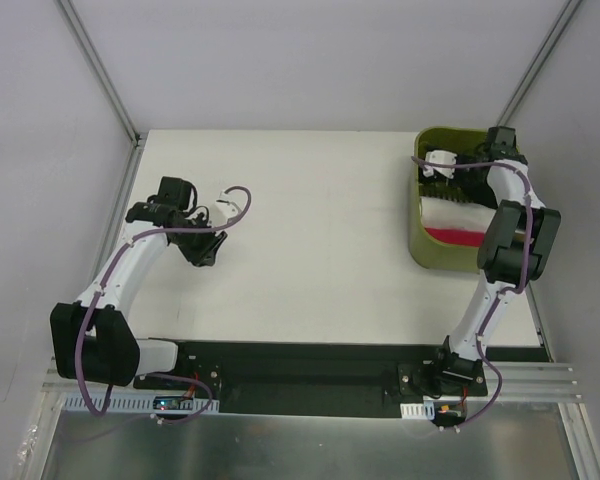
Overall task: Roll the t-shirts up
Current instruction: Place the T-shirt in the bin.
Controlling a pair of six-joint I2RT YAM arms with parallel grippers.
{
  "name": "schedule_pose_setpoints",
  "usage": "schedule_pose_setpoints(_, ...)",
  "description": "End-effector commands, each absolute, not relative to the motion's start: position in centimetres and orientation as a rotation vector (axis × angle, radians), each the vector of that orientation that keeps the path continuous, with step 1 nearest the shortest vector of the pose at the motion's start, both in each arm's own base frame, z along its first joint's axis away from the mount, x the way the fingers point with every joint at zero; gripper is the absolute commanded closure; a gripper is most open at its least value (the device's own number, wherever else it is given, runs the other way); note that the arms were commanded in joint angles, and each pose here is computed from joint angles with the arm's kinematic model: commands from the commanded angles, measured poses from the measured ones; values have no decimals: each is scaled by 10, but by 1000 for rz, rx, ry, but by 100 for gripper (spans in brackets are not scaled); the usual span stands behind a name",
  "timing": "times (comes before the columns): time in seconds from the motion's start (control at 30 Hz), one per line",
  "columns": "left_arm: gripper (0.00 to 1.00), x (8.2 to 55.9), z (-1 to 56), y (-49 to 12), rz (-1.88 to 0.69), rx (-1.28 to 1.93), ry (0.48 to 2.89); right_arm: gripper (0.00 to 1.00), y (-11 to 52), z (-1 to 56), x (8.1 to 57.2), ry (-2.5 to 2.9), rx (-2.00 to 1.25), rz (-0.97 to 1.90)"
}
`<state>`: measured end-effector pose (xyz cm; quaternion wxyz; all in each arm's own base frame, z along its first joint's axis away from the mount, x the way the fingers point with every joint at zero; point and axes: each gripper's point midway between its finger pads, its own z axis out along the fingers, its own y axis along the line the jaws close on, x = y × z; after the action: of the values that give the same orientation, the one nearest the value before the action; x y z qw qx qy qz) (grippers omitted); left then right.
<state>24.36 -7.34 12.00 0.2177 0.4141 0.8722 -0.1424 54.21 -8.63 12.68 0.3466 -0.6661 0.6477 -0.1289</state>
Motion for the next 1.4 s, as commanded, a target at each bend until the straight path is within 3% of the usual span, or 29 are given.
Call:
schedule_pose_setpoints(0.0, 72, 248, 129, -65, -351, 1155, 2430, 99, -53, 121, 516, 1502, -1866, -227)
schedule_pose_setpoints(0.37, 72, 252, 128, -62, -329, 1174, 2436, 99, -70, 105, 519, 1514, -1944, -216)
schedule_pose_setpoints(0.77, 72, 247, 124, -58, -305, 1184, 2449, 99, -83, 120, 578, 1247, -1994, -415)
schedule_pose_setpoints(1.0, 73, 248, 124, -58, -309, 1184, 2448, 99, -80, 93, 553, 1202, -2115, -315)
schedule_pose_setpoints(1.13, 73, 248, 123, -59, -322, 1186, 2450, 99, -79, 82, 512, 1306, -2187, -102)
schedule_pose_setpoints(1.37, 73, 245, 119, -58, -319, 1193, 2461, 99, -80, 55, 473, 1332, -2246, 32)
